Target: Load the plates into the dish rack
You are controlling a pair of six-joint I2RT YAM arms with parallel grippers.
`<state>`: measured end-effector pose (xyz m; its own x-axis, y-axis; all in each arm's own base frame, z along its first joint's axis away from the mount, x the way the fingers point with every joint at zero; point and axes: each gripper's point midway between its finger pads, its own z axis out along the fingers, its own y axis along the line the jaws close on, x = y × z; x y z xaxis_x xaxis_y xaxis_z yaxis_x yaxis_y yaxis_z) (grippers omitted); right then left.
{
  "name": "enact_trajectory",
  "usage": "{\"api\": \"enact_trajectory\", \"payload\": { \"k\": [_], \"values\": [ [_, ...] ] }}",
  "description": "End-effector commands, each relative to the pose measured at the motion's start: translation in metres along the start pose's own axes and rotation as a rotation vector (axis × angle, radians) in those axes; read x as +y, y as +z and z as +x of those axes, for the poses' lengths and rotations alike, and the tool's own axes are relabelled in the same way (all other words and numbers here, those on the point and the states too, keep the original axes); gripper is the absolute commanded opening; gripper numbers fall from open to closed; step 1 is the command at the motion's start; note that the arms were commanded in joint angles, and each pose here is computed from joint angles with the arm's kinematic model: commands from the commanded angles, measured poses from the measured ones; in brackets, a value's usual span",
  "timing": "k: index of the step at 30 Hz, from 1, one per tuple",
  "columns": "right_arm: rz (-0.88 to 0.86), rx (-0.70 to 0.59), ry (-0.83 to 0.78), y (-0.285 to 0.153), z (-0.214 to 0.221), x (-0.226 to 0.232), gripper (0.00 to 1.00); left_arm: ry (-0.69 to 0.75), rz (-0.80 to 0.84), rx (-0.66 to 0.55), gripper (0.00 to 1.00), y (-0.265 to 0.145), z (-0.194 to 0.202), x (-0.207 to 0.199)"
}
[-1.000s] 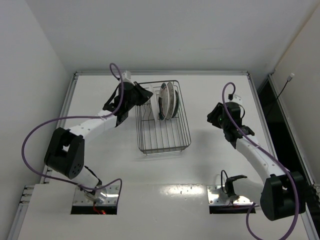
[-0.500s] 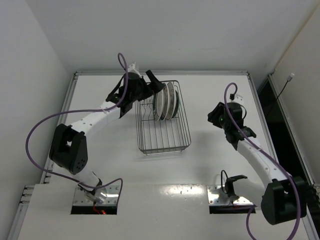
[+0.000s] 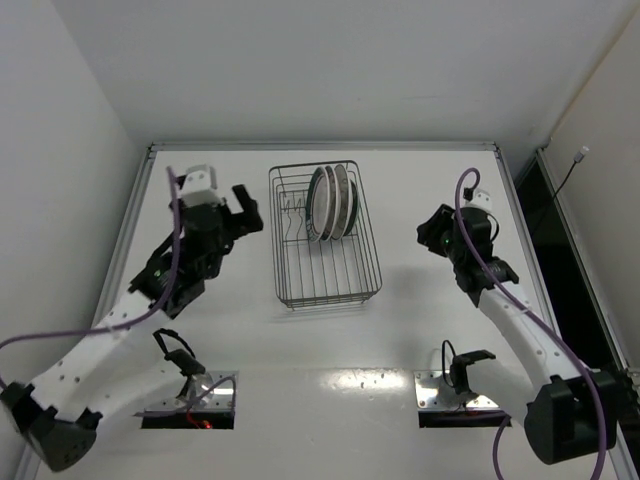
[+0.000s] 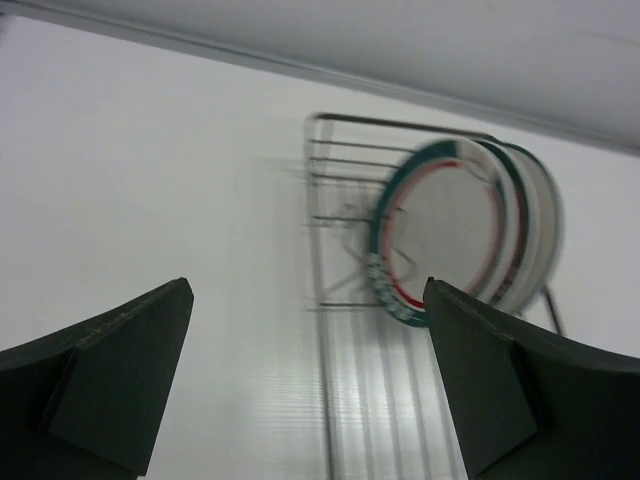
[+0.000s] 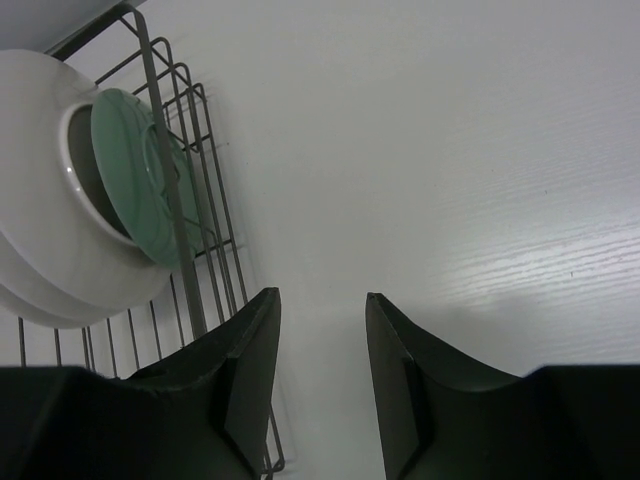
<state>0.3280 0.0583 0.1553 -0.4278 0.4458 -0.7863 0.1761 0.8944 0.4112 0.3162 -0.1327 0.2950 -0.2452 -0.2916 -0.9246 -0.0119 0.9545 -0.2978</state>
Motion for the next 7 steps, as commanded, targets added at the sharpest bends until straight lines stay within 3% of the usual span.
{"api": "enact_trajectory", "payload": {
  "k": [1,5,7],
  "values": [
    [-0.044,0.000,0.006,-0.001,0.001,0.009,0.36,0.115,-0.294,-0.101,1.00,-0.019,-0.002,0.078],
    [-0.090,-0.033,0.013,-0.012,0.008,0.013,0.33,0.209,-0.339,-0.060,1.00,-0.023,0.031,0.107],
    [-0.107,-0.063,-0.008,-0.018,0.005,0.014,0.38,0.206,-0.314,-0.084,1.00,-0.025,0.026,0.099]
  ]
}}
